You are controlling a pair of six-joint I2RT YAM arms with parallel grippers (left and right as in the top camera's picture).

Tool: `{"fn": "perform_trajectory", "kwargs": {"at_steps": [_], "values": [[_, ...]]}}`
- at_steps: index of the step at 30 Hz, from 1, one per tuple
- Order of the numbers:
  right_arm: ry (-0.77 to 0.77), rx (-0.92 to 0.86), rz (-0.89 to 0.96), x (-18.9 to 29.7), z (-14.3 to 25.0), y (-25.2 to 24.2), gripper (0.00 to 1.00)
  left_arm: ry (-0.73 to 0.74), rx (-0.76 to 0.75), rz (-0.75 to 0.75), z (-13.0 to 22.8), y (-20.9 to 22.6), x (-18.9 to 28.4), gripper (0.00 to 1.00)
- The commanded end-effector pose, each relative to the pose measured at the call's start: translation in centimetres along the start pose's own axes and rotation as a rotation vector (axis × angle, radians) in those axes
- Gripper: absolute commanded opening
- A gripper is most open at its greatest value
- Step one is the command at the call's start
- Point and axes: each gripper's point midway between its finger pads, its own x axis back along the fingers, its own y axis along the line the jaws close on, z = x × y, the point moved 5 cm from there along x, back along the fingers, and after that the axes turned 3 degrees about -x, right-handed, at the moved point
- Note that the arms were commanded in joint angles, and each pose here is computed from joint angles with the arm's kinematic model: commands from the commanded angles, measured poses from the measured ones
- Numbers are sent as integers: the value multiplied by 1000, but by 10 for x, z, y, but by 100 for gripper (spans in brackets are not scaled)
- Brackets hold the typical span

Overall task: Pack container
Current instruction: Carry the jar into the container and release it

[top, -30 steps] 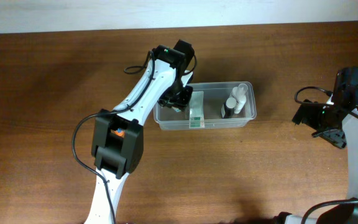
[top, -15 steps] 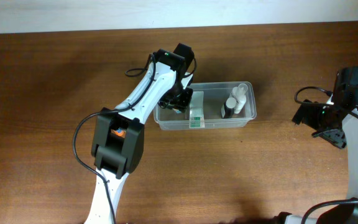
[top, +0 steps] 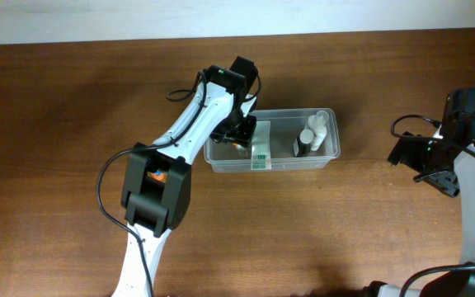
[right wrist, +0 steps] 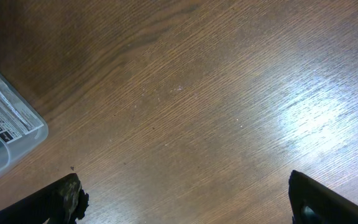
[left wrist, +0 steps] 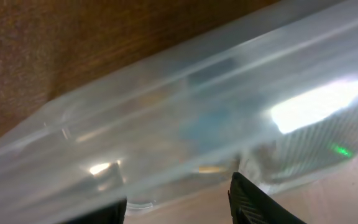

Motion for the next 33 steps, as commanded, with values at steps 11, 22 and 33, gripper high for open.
{"fn": "perform_trajectory", "kwargs": {"at_steps": [11, 22, 33], "values": [[-7, -17, 0, 1, -1, -1, 98, 9, 1, -8, -2, 3, -11, 53], [-7, -17, 0, 1, -1, -1, 98, -40, -7, -4, -12, -3, 28, 52], [-7, -16, 0, 1, -1, -1, 98, -74, -2, -96, 1, 14, 115, 99]]}}
